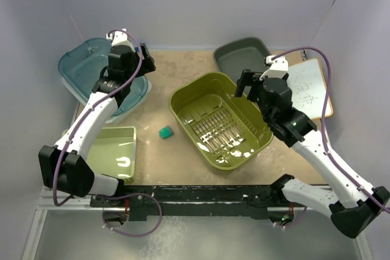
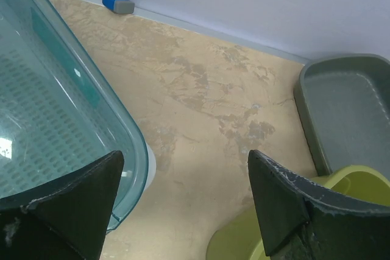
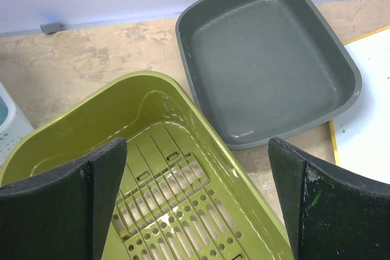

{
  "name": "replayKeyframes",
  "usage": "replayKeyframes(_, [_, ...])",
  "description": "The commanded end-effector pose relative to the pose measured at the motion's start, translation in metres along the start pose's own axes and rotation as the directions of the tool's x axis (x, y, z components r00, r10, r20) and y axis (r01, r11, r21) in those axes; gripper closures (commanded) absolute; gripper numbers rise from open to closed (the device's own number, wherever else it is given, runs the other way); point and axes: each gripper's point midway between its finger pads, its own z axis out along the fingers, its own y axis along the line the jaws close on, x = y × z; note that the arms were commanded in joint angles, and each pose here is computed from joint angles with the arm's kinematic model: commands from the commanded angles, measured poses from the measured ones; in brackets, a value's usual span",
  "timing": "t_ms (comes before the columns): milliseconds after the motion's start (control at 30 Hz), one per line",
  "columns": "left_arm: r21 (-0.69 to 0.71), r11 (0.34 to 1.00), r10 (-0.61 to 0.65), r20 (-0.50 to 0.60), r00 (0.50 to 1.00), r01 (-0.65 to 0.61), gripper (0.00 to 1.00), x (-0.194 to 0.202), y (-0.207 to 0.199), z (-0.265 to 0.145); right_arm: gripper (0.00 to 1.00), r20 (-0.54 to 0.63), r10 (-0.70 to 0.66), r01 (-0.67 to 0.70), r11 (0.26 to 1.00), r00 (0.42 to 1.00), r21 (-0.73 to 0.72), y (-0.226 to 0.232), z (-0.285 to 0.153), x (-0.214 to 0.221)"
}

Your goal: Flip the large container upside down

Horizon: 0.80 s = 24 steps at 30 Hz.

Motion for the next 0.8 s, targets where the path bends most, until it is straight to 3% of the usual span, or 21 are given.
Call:
replayKeyframes(0, [0.057,0.998,-0.011,0.093,0.996,0.006,0.20,-0.027,-0.011,-0.008,0.00,0.048,0.014,-0.013,1.000,0.999,-0.011,0.000,-0.006,-0.013])
replayKeyframes(300, [0.067,0.998,-0.013,0.105,0.994,0.006,0.19,-0.028,-0.012,-0.011,0.00,0.041,0.004,-0.004,1.000,0.999,-0.002,-0.002,-0.005,-0.011])
replayKeyframes(533, [0.065,0.998,-0.015,0.106,0.994,0.008,0.19,-0.028,-0.011,-0.012,0.00,0.030,-0.026,0.028,0.997,0.999,-0.073,0.012,-0.004,-0.011])
replayKeyframes(633, [0.055,0.998,-0.029,0.121,0.992,0.023,0.19,-0.032,-0.009,-0.015,0.00,0.005,0.032,-0.030,0.973,0.999,-0.228,0.039,-0.011,-0.007])
replayKeyframes(767, [0.004,1.000,-0.022,0.150,0.988,0.022,0.19,-0.037,0.001,-0.017,0.00,-0.029,0.027,-0.038,0.871,0.999,-0.489,0.094,-0.019,-0.007])
